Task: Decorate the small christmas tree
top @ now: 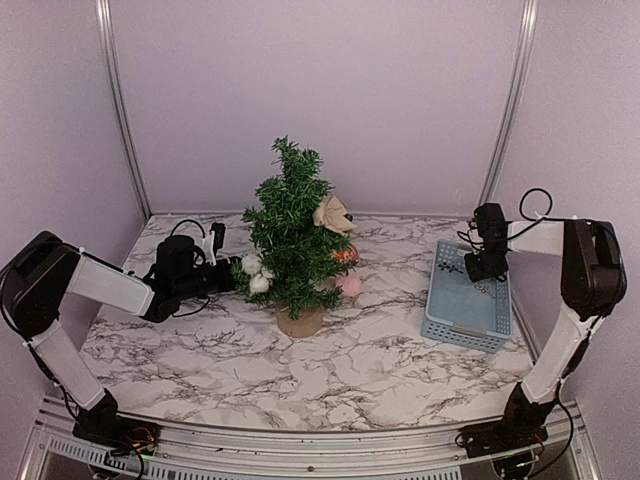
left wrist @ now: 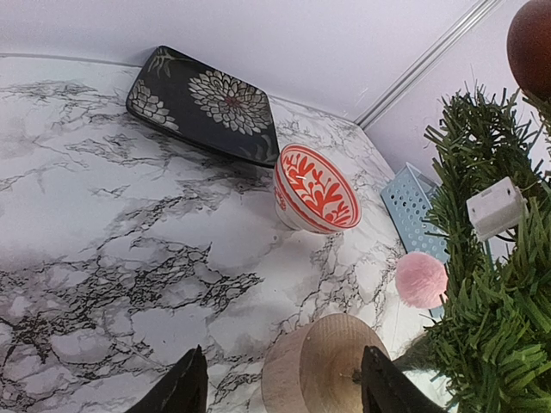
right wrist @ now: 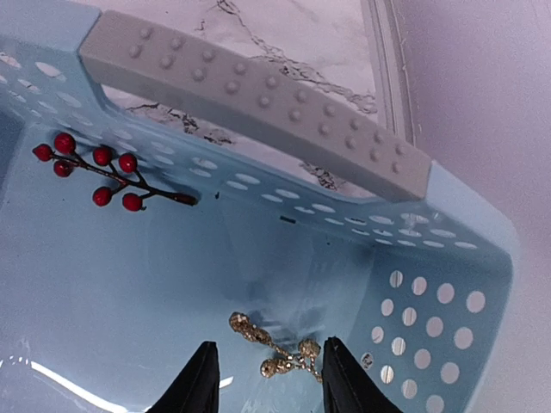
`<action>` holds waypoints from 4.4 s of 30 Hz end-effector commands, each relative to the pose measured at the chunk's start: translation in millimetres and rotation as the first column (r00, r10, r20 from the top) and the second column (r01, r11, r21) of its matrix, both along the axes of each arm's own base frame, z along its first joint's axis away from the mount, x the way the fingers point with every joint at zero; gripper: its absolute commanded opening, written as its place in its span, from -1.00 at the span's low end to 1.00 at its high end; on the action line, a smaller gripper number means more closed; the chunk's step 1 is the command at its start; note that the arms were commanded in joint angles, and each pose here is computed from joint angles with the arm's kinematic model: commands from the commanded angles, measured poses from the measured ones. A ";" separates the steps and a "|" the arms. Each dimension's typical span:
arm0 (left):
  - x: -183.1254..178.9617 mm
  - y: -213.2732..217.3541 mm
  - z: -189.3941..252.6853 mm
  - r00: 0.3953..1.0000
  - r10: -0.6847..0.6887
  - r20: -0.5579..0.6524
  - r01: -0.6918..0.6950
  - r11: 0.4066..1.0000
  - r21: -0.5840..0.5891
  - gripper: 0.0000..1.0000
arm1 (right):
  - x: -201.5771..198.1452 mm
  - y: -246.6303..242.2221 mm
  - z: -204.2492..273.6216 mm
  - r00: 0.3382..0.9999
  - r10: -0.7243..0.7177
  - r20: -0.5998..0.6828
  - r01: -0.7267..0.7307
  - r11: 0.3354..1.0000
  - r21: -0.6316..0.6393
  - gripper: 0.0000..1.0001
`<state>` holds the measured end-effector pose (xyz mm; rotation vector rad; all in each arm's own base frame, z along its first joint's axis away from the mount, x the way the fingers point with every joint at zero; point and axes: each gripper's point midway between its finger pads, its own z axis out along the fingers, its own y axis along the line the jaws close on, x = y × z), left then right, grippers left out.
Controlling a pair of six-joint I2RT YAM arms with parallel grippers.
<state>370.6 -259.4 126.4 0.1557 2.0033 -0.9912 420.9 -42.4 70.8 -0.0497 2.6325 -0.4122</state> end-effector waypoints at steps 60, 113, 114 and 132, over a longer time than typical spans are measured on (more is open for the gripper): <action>-11.3 33.4 31.4 0.991 0.108 0.078 -0.109 0.994 0.000 0.31 | -28.0 175.6 184.5 0.706 0.357 0.611 -0.653 0.661 0.368 -1.00; -192.8 -95.8 239.5 0.701 -0.428 0.571 0.328 0.904 0.274 0.08 | -252.4 437.3 317.6 0.010 0.550 0.835 -0.979 -0.166 0.121 -1.00; -193.5 -96.9 240.1 0.699 -0.430 0.571 0.334 0.903 0.271 0.07 | -252.6 438.3 317.0 0.009 0.553 0.833 -0.979 -0.166 0.121 -1.00; -201.5 -111.8 232.1 0.684 -0.483 0.547 0.416 0.874 0.253 -0.53 | -258.6 446.2 313.3 -0.007 0.565 0.825 -0.976 -0.184 0.118 -1.00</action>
